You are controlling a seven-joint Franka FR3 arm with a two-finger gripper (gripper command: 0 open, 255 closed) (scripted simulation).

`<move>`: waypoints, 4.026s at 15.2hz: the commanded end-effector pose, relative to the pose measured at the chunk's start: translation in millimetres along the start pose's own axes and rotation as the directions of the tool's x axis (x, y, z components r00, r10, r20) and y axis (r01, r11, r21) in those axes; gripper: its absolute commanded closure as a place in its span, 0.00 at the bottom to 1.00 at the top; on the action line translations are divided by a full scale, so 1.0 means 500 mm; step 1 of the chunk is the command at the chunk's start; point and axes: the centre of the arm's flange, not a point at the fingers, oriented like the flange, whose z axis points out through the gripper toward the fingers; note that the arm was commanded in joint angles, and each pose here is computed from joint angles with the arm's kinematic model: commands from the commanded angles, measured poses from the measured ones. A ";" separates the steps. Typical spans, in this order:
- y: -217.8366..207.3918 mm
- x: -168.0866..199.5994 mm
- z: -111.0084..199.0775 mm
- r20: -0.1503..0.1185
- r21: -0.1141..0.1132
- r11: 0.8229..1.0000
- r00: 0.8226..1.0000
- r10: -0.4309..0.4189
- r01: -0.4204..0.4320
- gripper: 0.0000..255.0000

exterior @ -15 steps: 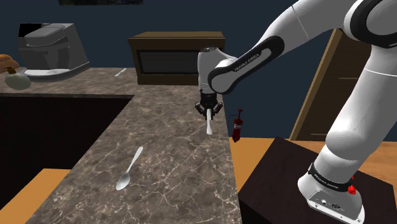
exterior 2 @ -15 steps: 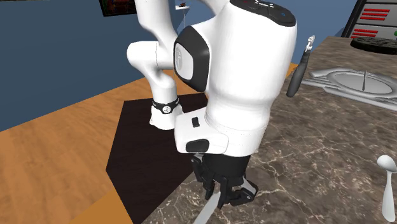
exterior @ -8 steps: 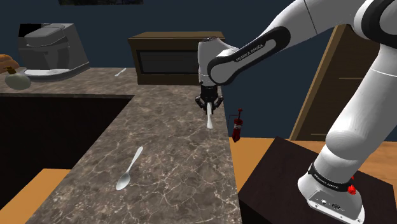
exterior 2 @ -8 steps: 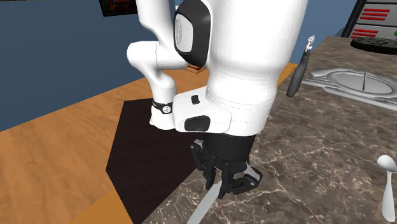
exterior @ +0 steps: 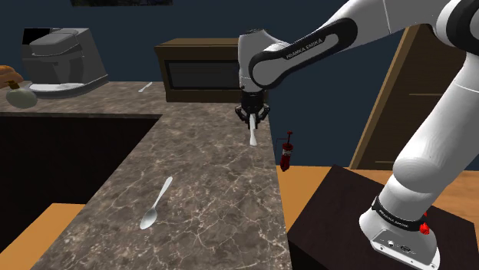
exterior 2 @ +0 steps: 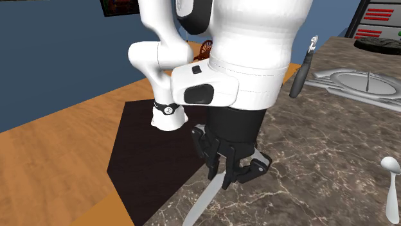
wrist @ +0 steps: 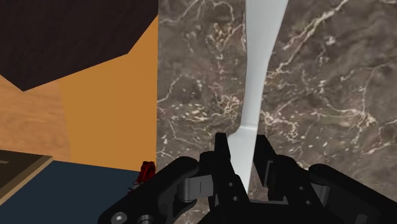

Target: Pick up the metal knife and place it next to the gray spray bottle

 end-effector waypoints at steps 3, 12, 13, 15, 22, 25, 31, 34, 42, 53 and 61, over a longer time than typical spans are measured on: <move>0.004 0.002 -0.042 0.000 0.000 1.000 1.000 0.000 0.000 1.00; 0.008 0.010 -0.136 0.000 0.000 1.000 1.000 0.000 0.000 1.00; 0.008 0.011 -0.147 0.000 0.000 1.000 1.000 0.000 0.000 1.00; 0.009 0.013 -0.168 0.000 0.000 1.000 1.000 0.000 0.000 1.00; 0.012 0.020 -0.241 0.000 0.000 1.000 1.000 0.000 0.000 1.00; 0.014 0.022 -0.273 0.000 0.000 1.000 1.000 0.000 0.000 1.00; 0.017 0.028 -0.336 0.000 0.000 1.000 1.000 0.000 0.000 1.00; 0.018 0.031 -0.367 0.000 0.000 1.000 1.000 0.000 0.000 1.00; 0.013 0.011 -0.434 0.000 0.000 1.000 1.000 0.000 0.000 1.00; -0.069 -0.266 -0.462 0.000 0.000 1.000 1.000 0.000 0.000 1.00; -0.129 -0.467 -0.483 0.000 0.000 1.000 1.000 0.000 0.000 1.00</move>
